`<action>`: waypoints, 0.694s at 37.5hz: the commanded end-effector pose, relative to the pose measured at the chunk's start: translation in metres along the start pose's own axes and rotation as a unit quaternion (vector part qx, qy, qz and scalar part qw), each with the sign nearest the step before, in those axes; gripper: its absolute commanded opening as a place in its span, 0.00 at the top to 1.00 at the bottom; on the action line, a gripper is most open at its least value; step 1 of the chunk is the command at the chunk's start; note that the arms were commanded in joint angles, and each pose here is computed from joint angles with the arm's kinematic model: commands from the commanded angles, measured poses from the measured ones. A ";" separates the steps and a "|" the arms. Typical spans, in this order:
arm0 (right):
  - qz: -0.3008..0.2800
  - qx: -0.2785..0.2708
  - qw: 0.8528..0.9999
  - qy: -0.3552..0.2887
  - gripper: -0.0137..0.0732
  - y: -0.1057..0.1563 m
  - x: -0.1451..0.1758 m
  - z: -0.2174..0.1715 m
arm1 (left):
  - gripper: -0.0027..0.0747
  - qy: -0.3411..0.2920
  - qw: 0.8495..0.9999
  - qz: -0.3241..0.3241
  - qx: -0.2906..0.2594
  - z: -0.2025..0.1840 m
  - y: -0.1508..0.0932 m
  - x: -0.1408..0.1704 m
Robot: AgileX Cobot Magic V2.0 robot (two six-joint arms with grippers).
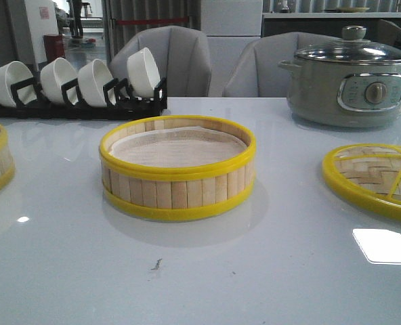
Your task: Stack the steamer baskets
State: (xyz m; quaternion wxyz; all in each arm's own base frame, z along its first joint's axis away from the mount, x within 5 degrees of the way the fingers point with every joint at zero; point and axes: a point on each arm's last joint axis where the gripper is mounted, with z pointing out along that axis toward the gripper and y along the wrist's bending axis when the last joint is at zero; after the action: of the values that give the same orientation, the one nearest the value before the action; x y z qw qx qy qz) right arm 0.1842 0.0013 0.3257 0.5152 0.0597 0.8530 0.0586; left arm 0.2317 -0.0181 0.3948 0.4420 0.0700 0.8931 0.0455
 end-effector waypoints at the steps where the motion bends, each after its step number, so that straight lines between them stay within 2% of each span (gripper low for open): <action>1: 0.007 -0.008 0.996 -0.086 0.78 0.003 -0.024 -0.007 | 0.85 -0.067 0.998 -0.001 -0.001 -0.014 0.002 -0.016; 4: 0.007 -0.008 0.994 -0.113 0.78 0.003 -0.029 -0.008 | 0.85 -0.074 0.997 -0.005 0.002 -0.014 0.001 -0.017; 7: 0.007 -0.008 0.994 -0.113 0.77 0.003 -0.029 -0.008 | 0.85 -0.073 0.997 -0.012 0.009 -0.014 0.000 -0.017; 9: 0.007 -0.008 0.994 -0.112 0.73 0.003 -0.029 -0.008 | 0.85 -0.068 0.997 -0.019 0.017 -0.014 -0.001 -0.016; 12: 0.007 -0.008 0.994 -0.109 0.48 0.003 -0.028 -0.008 | 0.85 -0.067 0.997 -0.025 0.022 -0.014 -0.002 -0.016; 14: 0.006 -0.008 0.995 -0.104 0.28 0.003 -0.027 -0.007 | 0.85 -0.069 0.997 -0.025 0.022 -0.014 -0.002 -0.016; 16: 0.006 -0.008 0.995 -0.096 0.19 0.003 -0.026 -0.007 | 0.85 -0.065 0.997 -0.025 0.022 -0.011 -0.003 -0.016; 21: 0.006 -0.007 0.996 -0.089 0.19 0.003 -0.024 -0.007 | 0.81 -0.049 0.998 -0.023 0.024 0.000 -0.004 -0.016; 23: 0.006 -0.007 0.996 -0.089 0.19 0.003 -0.024 -0.007 | 0.77 -0.039 0.999 -0.023 0.025 0.008 -0.005 -0.015; 26: 0.006 -0.007 0.996 -0.089 0.19 0.003 -0.024 -0.007 | 0.65 -0.016 0.999 -0.021 0.027 0.025 -0.007 -0.014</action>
State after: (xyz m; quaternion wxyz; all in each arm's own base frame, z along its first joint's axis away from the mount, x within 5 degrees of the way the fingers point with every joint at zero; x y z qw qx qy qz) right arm 0.1878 0.0008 0.3303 0.5412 0.0653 0.8360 0.0620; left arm 0.2511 -0.0248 0.3788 0.4199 0.0631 0.9052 0.0167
